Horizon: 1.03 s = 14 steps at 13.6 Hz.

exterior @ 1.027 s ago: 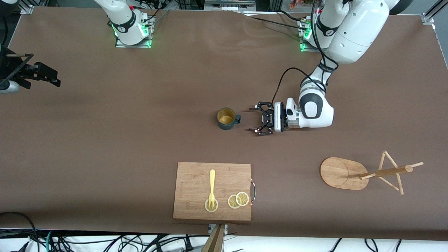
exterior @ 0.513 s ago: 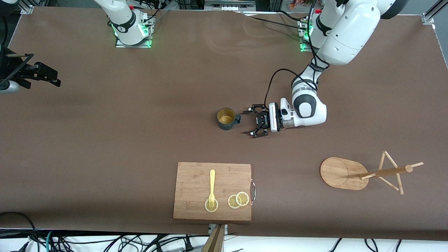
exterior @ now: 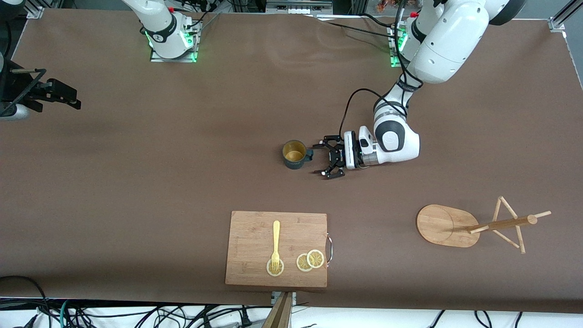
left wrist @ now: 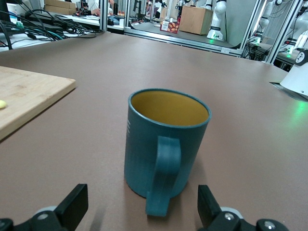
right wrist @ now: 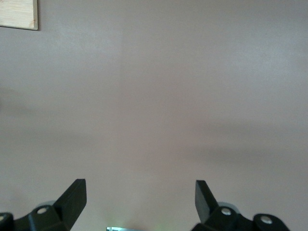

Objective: Pass cup and hang on rack
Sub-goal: 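Grasp the mug handle with the left gripper, then lift the mug with the left gripper and carry it toward the rack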

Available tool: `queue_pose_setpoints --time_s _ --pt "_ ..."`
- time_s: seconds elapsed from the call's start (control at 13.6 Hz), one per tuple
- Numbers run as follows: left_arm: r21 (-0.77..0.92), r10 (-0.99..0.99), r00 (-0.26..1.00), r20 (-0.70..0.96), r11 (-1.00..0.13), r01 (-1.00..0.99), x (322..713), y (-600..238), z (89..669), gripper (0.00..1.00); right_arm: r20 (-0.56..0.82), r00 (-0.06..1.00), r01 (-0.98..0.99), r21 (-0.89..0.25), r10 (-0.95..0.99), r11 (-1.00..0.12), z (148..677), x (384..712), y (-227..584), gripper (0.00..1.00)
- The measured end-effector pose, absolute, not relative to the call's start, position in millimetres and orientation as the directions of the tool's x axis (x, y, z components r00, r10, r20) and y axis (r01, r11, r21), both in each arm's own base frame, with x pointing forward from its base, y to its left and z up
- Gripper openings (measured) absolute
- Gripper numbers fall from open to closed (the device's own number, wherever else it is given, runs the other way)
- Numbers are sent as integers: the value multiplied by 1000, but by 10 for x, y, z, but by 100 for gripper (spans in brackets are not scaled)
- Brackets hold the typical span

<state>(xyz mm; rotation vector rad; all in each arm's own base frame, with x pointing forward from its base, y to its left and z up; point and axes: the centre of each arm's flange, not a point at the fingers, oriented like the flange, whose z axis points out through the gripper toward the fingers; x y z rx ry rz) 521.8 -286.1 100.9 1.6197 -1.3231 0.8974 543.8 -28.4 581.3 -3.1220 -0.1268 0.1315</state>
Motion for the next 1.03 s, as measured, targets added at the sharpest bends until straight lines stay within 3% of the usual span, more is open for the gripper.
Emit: queue_pose_setpoints --time_s 0.37,0.51,0.95,1.03 --pt "174 -386 196 902 -92 -981 5144 -2971 943 100 -93 993 75 -19 77 -997 5803 5428 -305 100" --pt "172 -388 193 901 -90 -981 5139 -2988 945 94 -96 993 72 -20 74 -997 5800 5425 -322 100" --pt "169 -387 192 902 -95 -981 5159 -2989 960 26 -101 992 68 -27 71 -997 5793 5419 -330 100" --pt "166 -386 192 903 -101 -981 5197 -2984 992 21 -101 992 68 -27 71 -997 5792 5418 -330 100"
